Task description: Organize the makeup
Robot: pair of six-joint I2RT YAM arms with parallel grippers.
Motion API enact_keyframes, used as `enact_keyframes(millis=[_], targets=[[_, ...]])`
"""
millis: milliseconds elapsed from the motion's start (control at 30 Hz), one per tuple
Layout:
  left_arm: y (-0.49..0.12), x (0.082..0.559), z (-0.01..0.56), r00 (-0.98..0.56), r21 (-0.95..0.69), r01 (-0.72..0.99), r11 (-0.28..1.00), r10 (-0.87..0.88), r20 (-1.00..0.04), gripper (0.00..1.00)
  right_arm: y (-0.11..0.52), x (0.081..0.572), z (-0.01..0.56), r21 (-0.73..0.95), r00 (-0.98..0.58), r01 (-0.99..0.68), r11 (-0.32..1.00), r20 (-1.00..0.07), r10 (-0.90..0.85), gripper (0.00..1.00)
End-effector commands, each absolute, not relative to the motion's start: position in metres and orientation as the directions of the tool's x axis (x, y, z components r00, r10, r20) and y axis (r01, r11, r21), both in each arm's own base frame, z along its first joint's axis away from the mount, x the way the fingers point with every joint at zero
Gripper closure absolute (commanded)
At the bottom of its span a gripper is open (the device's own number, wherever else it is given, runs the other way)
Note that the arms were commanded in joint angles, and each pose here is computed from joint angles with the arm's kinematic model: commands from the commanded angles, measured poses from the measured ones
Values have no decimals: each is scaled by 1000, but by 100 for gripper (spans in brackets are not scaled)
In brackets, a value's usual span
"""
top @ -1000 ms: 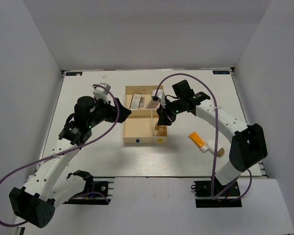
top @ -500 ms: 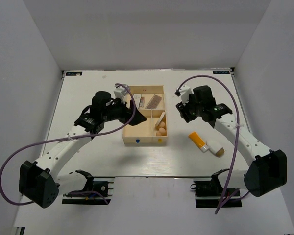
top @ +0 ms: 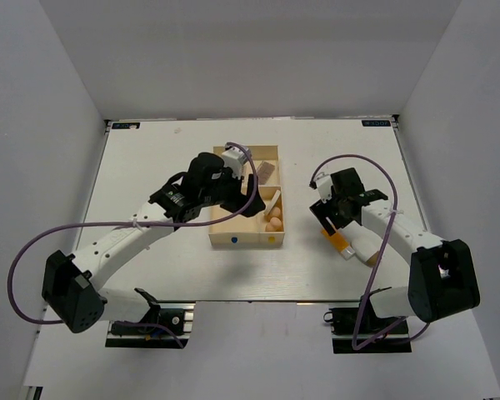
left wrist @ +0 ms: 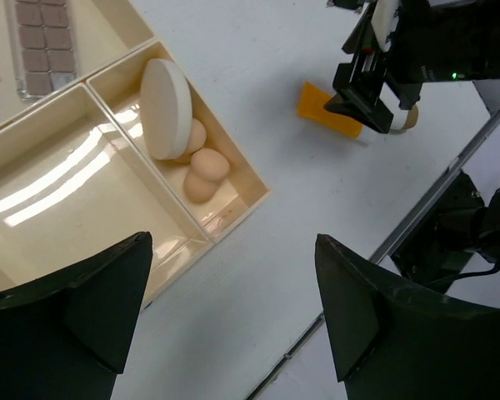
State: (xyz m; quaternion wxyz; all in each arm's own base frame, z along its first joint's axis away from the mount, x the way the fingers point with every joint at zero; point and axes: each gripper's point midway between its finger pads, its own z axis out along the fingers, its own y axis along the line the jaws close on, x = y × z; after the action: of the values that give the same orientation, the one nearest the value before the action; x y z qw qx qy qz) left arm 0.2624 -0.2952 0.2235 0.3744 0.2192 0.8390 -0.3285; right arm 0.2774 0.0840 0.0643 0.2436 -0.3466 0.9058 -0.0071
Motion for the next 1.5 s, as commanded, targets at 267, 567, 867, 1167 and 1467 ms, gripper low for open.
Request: enact_keyframes(millis=[267, 567, 867, 1167, 1467], targets=[[-277, 243, 236, -558, -340, 654, 675, 128, -820, 11, 77, 272, 45, -107, -683, -639, 761, -376, -626, 23], [-266, 237, 240, -535, -325, 650, 687, 110, -838, 11, 79, 257, 30, -35, -696, -667, 744, -326, -640, 27], [-247, 244, 240, -505, -267, 599, 755, 98, -858, 11, 76, 238, 7, 26, -700, -695, 718, -254, -668, 40], [-212, 250, 257, -424, -213, 505, 836, 25, -906, 9, 81, 256, 28, -17, -659, -716, 698, -314, -684, 77], [-192, 257, 264, -377, -185, 432, 883, -9, -926, 8, 156, 315, 125, -29, -459, -816, 578, -575, -677, 96]])
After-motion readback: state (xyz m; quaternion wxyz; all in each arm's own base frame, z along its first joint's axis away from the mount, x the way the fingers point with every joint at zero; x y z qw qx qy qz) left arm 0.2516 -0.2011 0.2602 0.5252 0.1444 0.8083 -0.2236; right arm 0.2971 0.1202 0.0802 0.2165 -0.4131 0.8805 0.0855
